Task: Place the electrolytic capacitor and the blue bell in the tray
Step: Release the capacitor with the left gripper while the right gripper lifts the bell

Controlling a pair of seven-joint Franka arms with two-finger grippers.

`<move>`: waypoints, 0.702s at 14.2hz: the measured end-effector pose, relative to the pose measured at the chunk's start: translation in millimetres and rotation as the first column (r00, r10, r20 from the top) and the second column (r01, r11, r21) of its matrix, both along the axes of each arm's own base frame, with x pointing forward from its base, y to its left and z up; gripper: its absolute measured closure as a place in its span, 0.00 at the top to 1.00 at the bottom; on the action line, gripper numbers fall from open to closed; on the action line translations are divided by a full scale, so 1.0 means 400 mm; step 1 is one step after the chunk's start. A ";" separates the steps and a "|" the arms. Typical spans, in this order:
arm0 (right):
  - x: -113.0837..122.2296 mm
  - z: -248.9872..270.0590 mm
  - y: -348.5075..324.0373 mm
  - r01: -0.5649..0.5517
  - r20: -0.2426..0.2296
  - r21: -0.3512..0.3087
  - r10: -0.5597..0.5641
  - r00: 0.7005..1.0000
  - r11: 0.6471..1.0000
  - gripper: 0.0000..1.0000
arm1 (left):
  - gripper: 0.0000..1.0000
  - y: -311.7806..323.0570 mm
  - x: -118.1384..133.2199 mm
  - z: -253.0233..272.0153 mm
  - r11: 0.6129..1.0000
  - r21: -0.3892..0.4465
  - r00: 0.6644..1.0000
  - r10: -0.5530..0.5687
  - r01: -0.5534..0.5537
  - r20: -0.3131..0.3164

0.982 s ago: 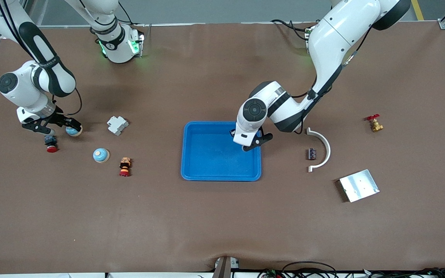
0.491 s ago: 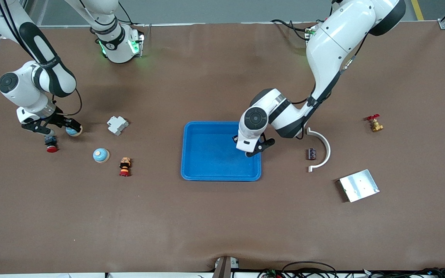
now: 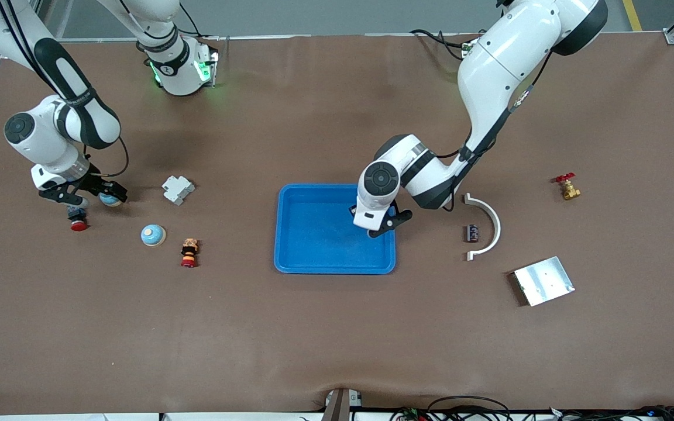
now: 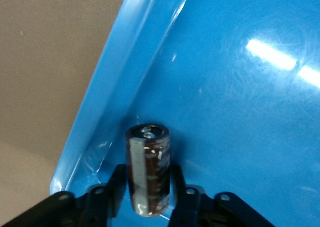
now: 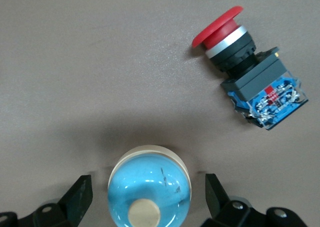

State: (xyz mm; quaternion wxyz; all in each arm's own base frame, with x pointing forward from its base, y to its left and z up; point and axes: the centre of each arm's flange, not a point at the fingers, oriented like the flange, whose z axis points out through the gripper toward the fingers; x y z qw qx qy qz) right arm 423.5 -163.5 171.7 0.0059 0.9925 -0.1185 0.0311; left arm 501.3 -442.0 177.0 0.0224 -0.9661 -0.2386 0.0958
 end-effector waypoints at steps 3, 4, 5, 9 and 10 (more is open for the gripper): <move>0.000 0.000 0.000 -0.001 0.000 0.000 0.001 1.000 1.000 0.96 | 0.81 -0.002 0.001 0.002 1.000 0.003 1.000 -0.008 0.008 0.008; 0.000 0.000 0.000 -0.001 0.000 0.000 0.001 1.000 1.000 0.88 | 0.89 -0.007 -0.001 0.005 1.000 0.002 1.000 -0.012 0.012 0.011; 0.000 0.000 0.000 -0.001 0.000 0.000 0.001 1.000 1.000 0.78 | 0.98 -0.014 -0.003 0.011 1.000 0.001 1.000 -0.017 0.017 0.016; 0.007 0.004 0.005 -0.006 0.004 -0.001 0.006 1.000 1.000 0.67 | 1.00 -0.015 0.010 0.093 0.999 0.022 0.999 -0.030 0.029 0.043; 0.013 0.007 0.014 -0.011 0.001 0.000 0.011 1.000 1.000 0.67 | 1.00 -0.010 0.017 0.124 0.999 0.030 0.998 -0.035 0.034 0.055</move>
